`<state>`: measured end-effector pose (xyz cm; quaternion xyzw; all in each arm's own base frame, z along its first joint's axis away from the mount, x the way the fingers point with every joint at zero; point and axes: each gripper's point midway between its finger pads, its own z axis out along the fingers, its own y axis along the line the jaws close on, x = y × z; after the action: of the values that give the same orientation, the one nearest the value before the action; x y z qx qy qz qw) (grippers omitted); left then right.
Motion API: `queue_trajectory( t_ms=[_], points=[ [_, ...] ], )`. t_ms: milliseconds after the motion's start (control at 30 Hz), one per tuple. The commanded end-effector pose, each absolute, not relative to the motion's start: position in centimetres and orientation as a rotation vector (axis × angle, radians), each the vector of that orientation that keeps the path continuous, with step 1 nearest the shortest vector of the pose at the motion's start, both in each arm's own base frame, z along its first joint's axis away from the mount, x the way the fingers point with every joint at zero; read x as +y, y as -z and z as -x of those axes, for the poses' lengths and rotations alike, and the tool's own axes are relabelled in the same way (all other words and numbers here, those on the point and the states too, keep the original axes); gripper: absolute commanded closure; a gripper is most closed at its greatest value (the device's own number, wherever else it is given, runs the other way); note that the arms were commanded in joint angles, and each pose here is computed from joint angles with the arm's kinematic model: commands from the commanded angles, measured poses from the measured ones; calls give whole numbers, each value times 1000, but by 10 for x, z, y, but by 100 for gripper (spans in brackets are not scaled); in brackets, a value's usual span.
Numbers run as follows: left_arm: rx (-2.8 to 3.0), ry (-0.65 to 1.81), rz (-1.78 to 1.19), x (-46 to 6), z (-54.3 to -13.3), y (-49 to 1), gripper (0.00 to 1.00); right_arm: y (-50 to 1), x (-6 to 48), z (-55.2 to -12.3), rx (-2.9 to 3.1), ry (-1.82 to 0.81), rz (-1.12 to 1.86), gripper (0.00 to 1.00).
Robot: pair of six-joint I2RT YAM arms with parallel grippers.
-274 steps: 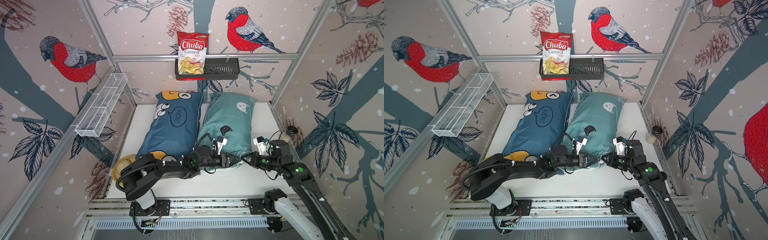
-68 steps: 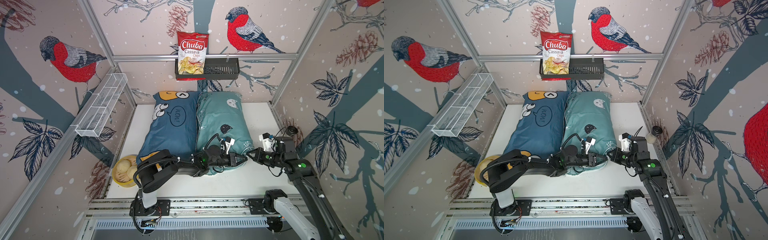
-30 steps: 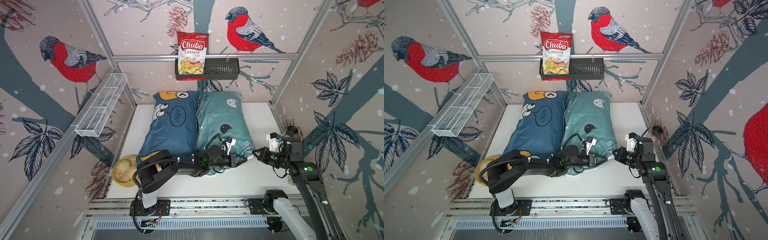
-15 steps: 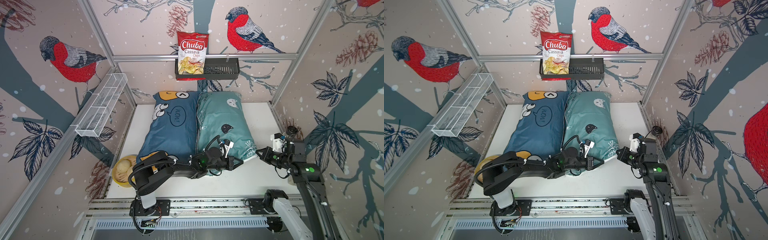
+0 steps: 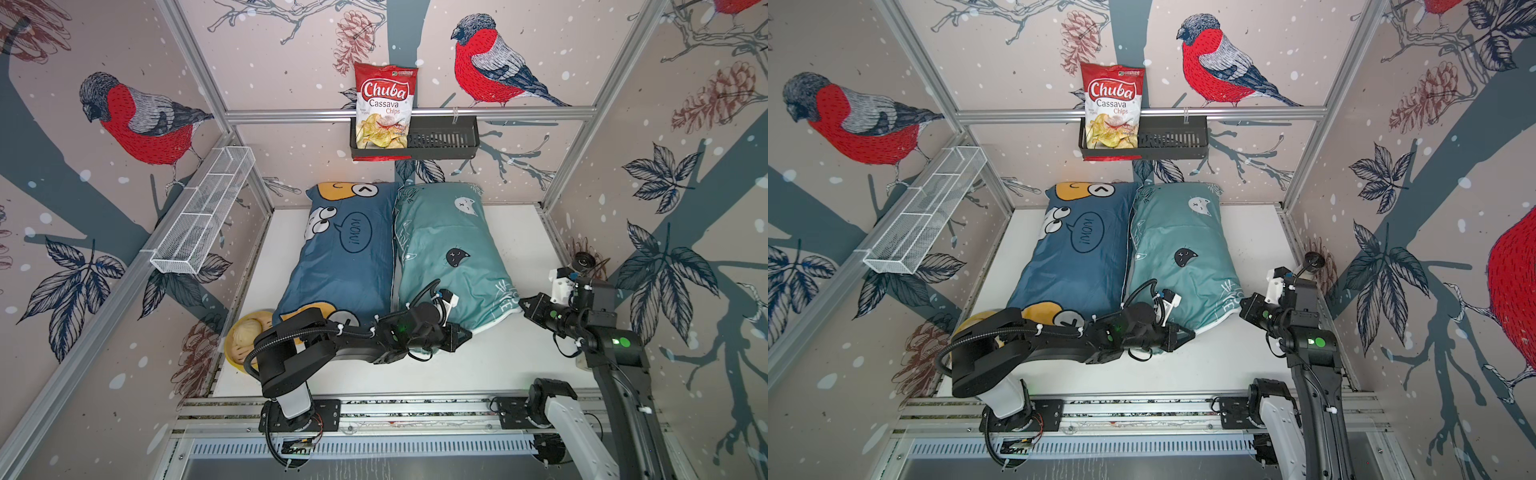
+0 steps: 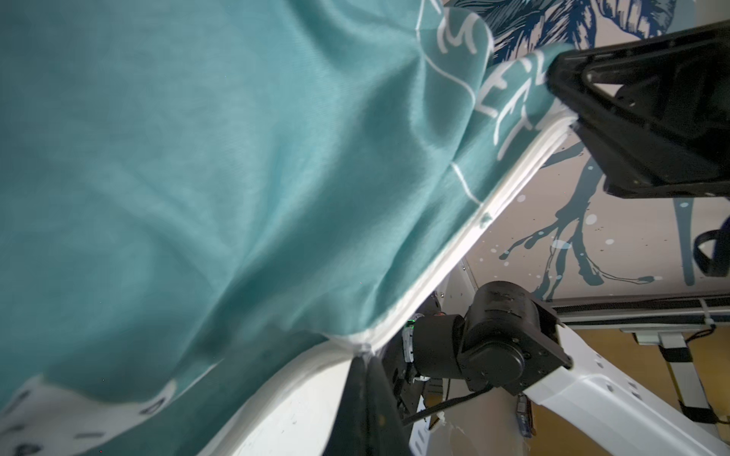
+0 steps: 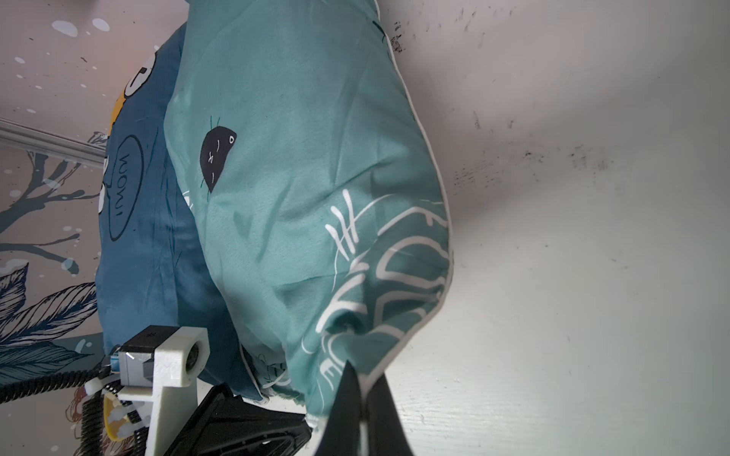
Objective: Zip up pillowcases
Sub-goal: Zip the zipper on the pillowcase.
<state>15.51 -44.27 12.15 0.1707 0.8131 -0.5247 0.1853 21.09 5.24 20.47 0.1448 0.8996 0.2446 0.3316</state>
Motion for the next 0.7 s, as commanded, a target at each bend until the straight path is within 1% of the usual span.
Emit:
queue_trajectory(
  t_ms=[0, 233, 533, 667],
  points=[
    [2352, 1354, -495, -430, -156, -102, 100, -217, 39, -224, 2278, -549, -357, 100],
    [2425, 1240, -507, -415, -154, -86, 100, -216, 28, -228, 2265, -498, -384, 100],
    [2455, 1196, -481, -403, -152, -76, 100, -213, 7, -229, 2276, -371, -432, 100],
    [2456, 1181, -473, -399, -151, -76, 100, -209, 9, -231, 2279, -406, -437, 100]
  ],
)
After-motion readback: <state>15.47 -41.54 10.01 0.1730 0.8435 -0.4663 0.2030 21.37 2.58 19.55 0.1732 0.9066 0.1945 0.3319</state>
